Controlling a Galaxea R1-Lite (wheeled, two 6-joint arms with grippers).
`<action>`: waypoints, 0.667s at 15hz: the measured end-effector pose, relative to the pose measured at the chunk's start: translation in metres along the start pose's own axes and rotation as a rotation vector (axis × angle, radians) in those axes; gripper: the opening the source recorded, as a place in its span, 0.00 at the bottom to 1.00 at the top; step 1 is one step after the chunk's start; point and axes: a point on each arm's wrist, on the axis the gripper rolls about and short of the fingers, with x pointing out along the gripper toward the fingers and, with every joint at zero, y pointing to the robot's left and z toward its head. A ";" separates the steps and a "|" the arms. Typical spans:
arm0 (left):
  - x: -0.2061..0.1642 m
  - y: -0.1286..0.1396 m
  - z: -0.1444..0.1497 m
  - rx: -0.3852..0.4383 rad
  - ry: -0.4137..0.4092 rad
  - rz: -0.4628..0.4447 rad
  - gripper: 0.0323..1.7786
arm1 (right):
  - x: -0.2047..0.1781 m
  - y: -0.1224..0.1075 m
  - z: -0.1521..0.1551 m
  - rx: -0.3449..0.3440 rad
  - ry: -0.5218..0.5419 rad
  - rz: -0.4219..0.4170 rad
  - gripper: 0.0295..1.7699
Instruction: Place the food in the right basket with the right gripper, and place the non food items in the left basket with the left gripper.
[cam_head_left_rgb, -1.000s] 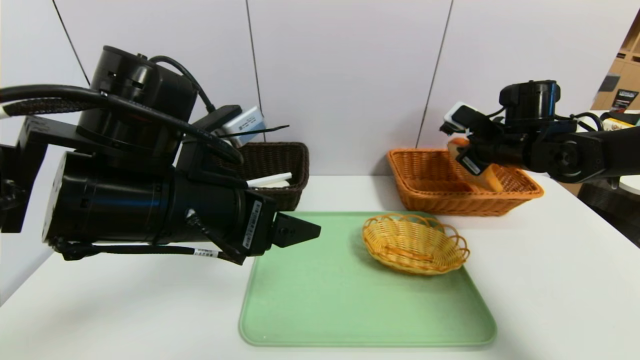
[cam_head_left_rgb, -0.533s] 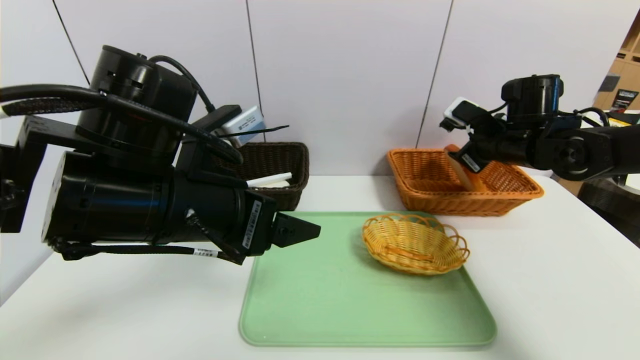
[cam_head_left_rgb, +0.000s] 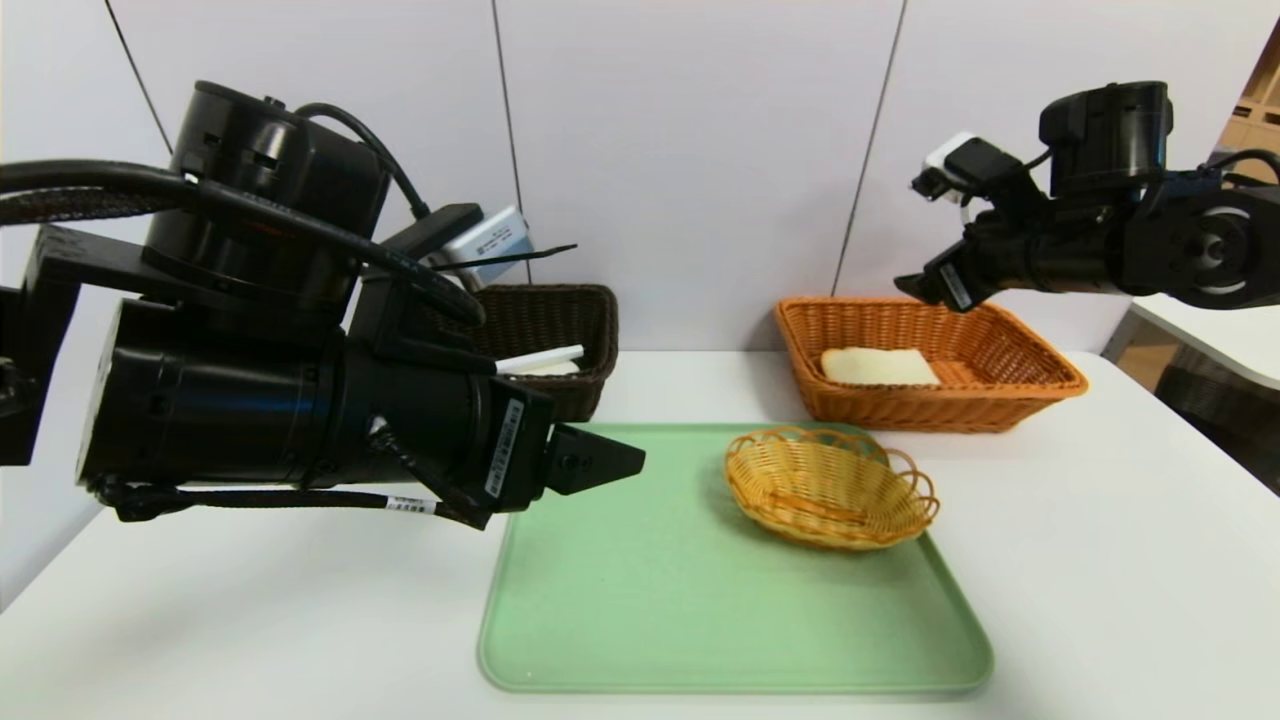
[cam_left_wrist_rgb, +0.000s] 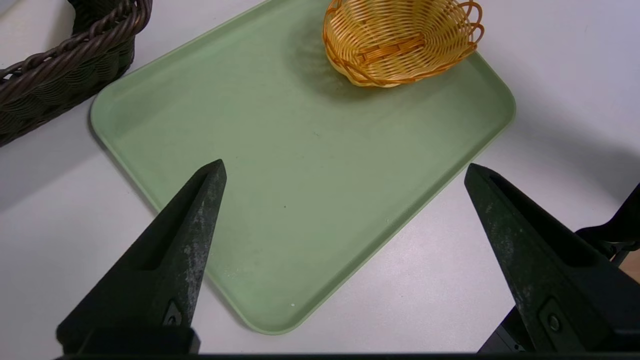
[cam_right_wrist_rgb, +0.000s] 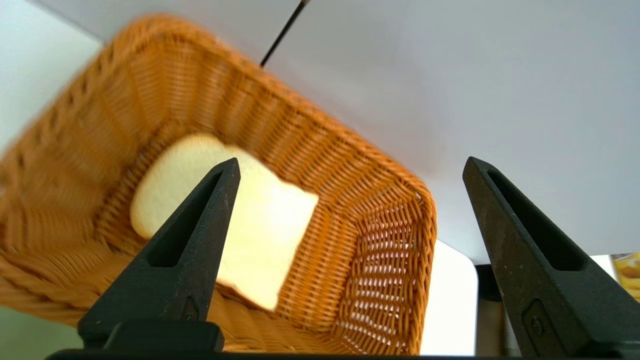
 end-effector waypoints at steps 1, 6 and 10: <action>0.000 0.000 0.000 0.001 -0.001 -0.002 0.95 | -0.003 -0.004 0.005 0.043 -0.019 -0.012 0.88; -0.012 -0.003 0.008 0.005 -0.047 -0.008 0.95 | -0.027 -0.022 0.026 0.283 -0.098 -0.053 0.92; -0.031 -0.004 0.012 0.004 -0.099 0.001 0.95 | -0.061 -0.034 0.028 0.495 -0.102 -0.061 0.94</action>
